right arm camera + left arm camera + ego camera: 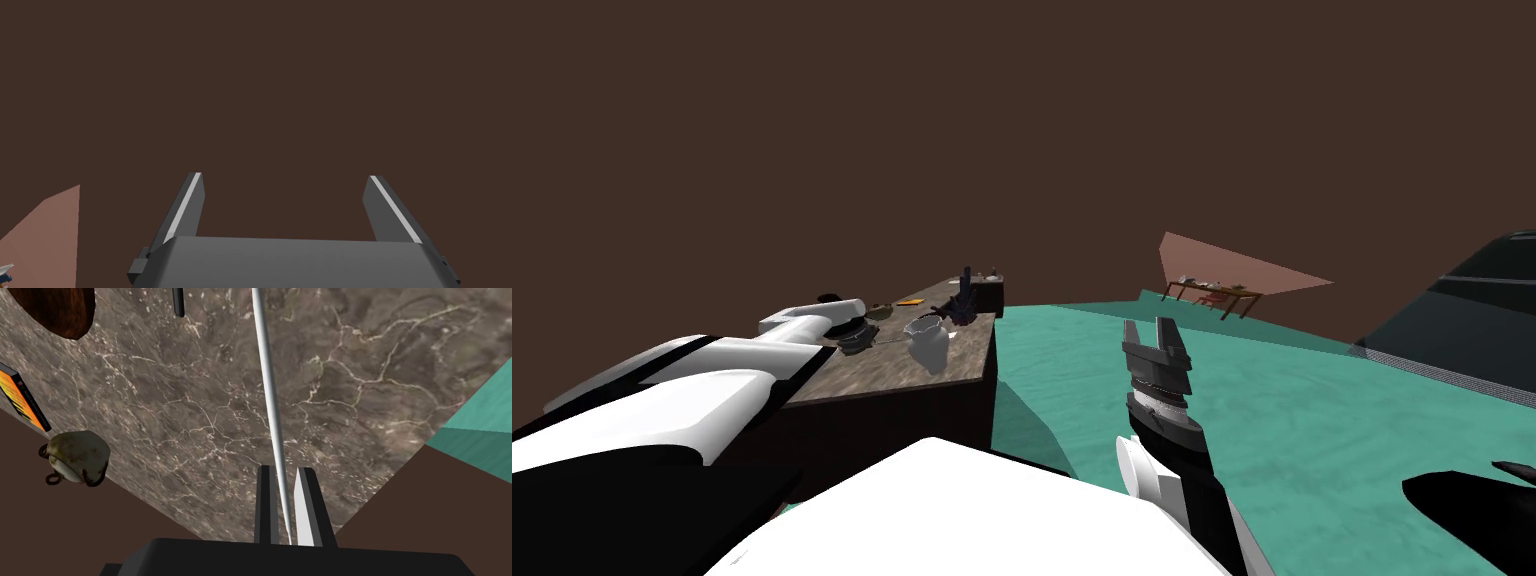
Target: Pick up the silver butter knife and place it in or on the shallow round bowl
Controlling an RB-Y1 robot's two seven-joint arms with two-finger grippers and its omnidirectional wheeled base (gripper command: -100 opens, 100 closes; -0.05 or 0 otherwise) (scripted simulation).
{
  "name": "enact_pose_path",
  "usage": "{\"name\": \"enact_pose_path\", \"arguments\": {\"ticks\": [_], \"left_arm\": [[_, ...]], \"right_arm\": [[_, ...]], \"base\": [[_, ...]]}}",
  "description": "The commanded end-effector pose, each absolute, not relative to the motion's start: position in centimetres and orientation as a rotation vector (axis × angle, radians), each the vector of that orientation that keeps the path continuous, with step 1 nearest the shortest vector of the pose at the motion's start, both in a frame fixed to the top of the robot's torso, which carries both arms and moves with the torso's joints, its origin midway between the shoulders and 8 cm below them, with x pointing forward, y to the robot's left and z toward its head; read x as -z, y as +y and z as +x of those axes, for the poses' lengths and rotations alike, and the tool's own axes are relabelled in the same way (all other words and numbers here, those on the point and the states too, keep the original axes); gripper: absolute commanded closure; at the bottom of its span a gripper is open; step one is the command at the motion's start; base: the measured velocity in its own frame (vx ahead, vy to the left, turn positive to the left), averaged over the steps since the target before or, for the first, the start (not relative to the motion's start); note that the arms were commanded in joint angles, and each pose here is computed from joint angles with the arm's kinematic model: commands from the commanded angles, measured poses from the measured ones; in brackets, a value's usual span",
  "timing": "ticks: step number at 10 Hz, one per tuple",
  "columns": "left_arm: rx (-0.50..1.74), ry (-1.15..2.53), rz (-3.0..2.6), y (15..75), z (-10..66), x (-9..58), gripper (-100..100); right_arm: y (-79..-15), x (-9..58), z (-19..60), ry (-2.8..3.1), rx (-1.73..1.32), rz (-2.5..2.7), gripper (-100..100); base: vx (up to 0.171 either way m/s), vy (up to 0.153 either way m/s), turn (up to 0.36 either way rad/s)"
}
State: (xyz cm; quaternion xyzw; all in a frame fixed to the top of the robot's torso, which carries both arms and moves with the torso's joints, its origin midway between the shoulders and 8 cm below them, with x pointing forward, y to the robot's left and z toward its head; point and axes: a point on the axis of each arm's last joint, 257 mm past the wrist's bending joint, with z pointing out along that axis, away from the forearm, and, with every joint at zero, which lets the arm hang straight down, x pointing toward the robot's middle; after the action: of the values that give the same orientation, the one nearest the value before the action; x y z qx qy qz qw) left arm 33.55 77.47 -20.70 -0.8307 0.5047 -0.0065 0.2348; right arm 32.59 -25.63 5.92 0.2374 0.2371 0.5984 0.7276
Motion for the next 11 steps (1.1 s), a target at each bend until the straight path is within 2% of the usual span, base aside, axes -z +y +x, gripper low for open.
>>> {"name": "enact_pose_path", "arguments": {"ticks": [1,3,5,8,11], "left_arm": [[0.011,1.401,-2.266,77.5,33.4,20.6,100],[-0.03,1.422,-2.237,78.8,31.9,20.3,100],[-0.065,1.431,-2.212,80.0,30.5,19.8,100],[-0.084,1.45,-2.196,80.9,29.3,19.5,100],[-0.114,1.467,-2.183,81.2,28.7,19.7,100]], "right_arm": [[-25.6,-5.9,32.6,0.523,-1.319,0.523,0],[-25.6,-5.9,32.6,0.523,-1.319,0.523,0],[-25.6,-5.9,32.6,0.523,-1.319,0.523,0],[-25.6,-5.9,32.6,0.523,-1.319,0.523,0],[-25.6,-5.9,32.6,0.523,-1.319,0.523,0]], "base": [[0.058,-0.075,-0.022],[0.049,-0.048,0.041],[0.257,-0.154,0.201],[0.13,-0.069,0.032],[0.021,-0.006,-0.006]]}}
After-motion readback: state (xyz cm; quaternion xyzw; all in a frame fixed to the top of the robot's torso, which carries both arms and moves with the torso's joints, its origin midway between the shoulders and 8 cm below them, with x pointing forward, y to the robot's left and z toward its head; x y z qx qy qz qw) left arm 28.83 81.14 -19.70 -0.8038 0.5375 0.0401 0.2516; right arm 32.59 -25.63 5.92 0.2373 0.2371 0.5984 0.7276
